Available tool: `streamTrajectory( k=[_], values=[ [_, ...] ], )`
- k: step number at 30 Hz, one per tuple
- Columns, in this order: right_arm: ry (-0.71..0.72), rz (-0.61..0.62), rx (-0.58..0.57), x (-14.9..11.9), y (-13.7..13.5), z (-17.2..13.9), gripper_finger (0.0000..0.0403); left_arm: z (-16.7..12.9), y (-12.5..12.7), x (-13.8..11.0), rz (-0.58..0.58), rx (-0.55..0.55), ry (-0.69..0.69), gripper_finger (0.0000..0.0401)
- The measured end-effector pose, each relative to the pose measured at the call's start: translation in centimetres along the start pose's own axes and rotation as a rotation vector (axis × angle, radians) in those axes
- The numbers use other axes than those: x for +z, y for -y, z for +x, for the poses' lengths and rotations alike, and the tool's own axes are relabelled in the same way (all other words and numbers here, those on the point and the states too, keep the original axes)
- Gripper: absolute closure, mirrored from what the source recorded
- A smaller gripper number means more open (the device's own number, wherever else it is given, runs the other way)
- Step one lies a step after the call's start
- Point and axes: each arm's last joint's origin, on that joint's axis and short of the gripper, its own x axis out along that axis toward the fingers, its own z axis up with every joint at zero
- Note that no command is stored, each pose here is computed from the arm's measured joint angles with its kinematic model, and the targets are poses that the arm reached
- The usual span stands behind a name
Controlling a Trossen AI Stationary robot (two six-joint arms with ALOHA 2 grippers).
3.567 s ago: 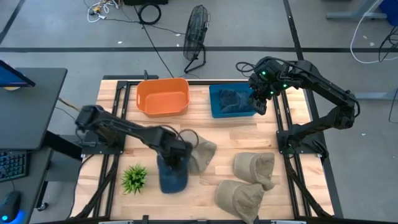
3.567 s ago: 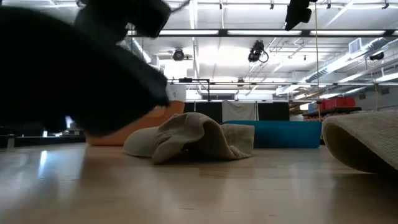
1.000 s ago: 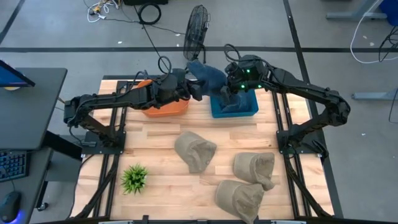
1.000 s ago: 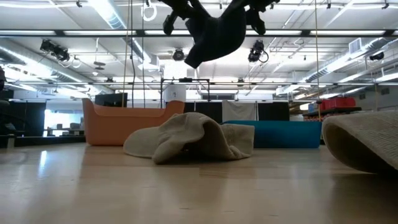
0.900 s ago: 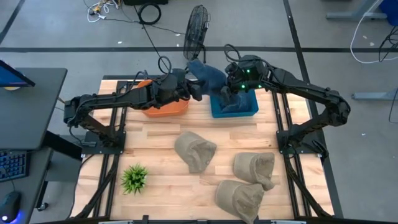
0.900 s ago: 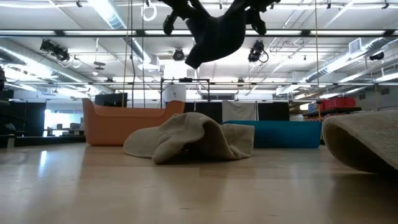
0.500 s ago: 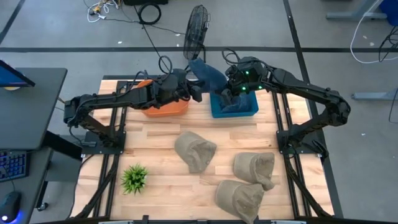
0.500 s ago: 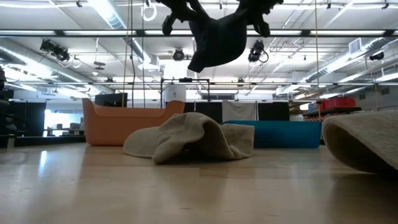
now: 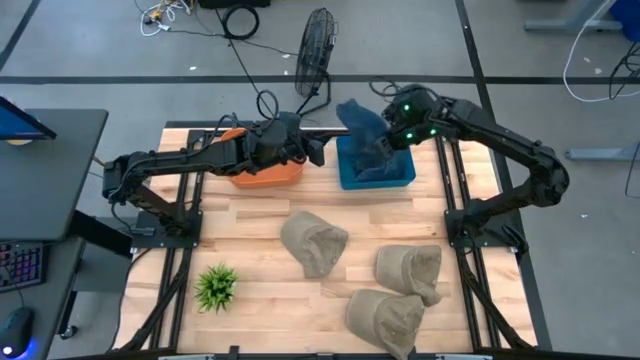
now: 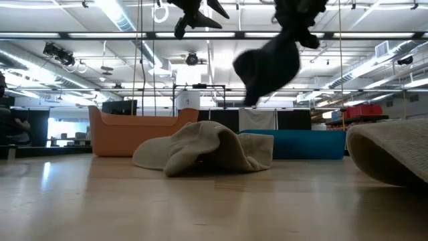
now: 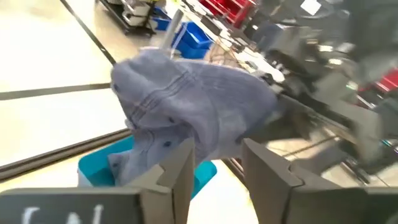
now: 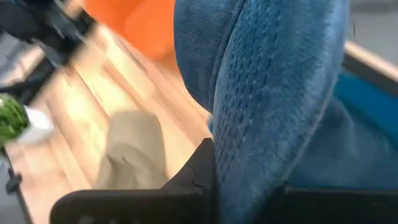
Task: Pick & Place hat
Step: Put the blue cap into the blue bin
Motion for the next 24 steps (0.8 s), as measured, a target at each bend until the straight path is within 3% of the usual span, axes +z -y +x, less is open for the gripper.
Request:
streamTrajectory(
  k=[5, 11, 18, 24],
  values=[
    [-0.13, 0.034, 0.032, -0.2, 3.3, -0.6, 0.0393, 0.0, 0.0, 0.0, 0.0, -0.008, -0.006, 0.0241],
    [-0.157, 0.07, 0.136, 0.6, 6.2, -0.4, 0.0393, 0.0, 0.0, 0.0, 0.0, -0.008, -0.006, 0.0247],
    [-0.249, 0.12, 0.142, -0.7, 9.5, 3.6, 0.0393, 0.0, 0.1, -0.1, 0.0, -0.013, -0.009, 0.0252],
    [-0.198, 0.216, 0.353, -1.8, 11.7, 6.1, 0.0394, 0.0, 0.1, -0.1, 0.0, -0.017, -0.011, 0.0252]
  ],
)
